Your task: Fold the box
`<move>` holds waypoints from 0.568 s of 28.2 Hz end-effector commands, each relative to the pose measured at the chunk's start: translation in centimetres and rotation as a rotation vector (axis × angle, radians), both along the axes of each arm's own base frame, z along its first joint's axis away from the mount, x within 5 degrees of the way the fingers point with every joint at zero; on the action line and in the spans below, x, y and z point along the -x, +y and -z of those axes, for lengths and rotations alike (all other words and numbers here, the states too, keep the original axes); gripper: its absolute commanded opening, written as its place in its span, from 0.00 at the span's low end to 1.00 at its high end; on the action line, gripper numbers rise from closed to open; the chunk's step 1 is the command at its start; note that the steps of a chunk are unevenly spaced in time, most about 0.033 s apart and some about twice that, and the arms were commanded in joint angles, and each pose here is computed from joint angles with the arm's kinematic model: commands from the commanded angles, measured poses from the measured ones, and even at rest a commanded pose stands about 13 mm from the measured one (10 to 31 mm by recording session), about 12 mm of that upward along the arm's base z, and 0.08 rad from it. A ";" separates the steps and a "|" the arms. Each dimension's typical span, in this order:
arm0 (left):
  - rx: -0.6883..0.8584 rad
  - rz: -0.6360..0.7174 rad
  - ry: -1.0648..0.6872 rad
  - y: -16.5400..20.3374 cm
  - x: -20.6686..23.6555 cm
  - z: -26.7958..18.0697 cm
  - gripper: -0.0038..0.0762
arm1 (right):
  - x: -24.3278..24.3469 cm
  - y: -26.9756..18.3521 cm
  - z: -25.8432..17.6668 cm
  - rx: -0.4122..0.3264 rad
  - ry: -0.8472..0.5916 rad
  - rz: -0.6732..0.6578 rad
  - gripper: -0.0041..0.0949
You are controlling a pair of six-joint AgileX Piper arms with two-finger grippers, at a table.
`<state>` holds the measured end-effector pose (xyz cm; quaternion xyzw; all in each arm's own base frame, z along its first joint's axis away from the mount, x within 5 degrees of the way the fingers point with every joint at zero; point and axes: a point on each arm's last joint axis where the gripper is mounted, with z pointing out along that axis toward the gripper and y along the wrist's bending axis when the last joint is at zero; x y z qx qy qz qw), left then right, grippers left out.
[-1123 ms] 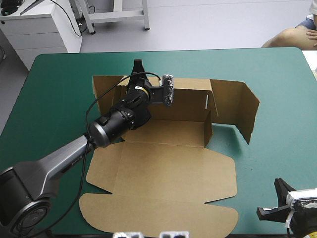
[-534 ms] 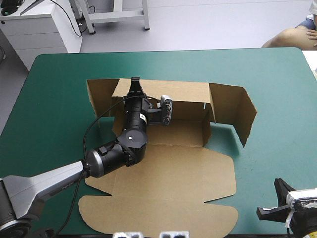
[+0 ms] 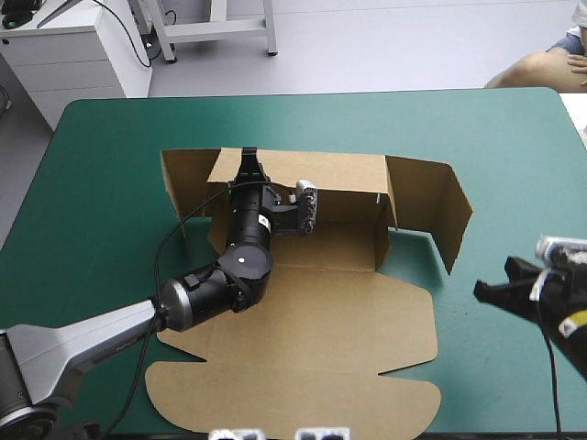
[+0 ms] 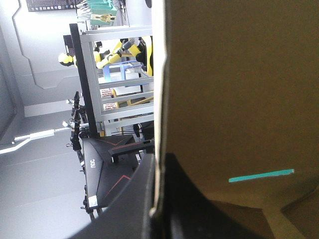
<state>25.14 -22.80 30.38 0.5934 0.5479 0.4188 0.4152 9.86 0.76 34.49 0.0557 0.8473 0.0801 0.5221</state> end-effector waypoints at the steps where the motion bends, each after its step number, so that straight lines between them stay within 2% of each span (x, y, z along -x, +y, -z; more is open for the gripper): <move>1: 0.019 -0.002 -0.106 0.5 0.4 -2.7 0.04 | -4.4 -0.2 -4.9 0.079 -0.092 -0.007 0.02; 4: 0.021 -0.003 -0.103 0.5 0.4 -2.7 0.04 | -8.5 -0.1 -7.4 0.121 -0.092 -0.026 0.02; 8: 0.021 -0.003 -0.103 0.5 0.4 -2.7 0.04 | -13.3 0.5 -10.2 0.101 -0.125 -0.063 0.02; 10: 0.021 -0.003 -0.103 0.5 0.4 -2.7 0.04 | -16.2 0.9 -10.1 0.093 -0.099 -0.101 0.02; 11: 0.021 -0.003 -0.103 0.5 0.4 -2.7 0.04 | -18.7 1.2 -9.3 0.065 -0.056 -0.128 0.02; 12: 0.021 -0.003 -0.103 0.5 0.4 -2.7 0.04 | -20.0 1.5 -8.8 0.037 -0.017 -0.143 0.02; 16: 0.023 0.004 -0.102 0.4 0.4 -2.7 0.04 | -24.0 2.2 -7.2 0.006 0.127 -0.211 0.02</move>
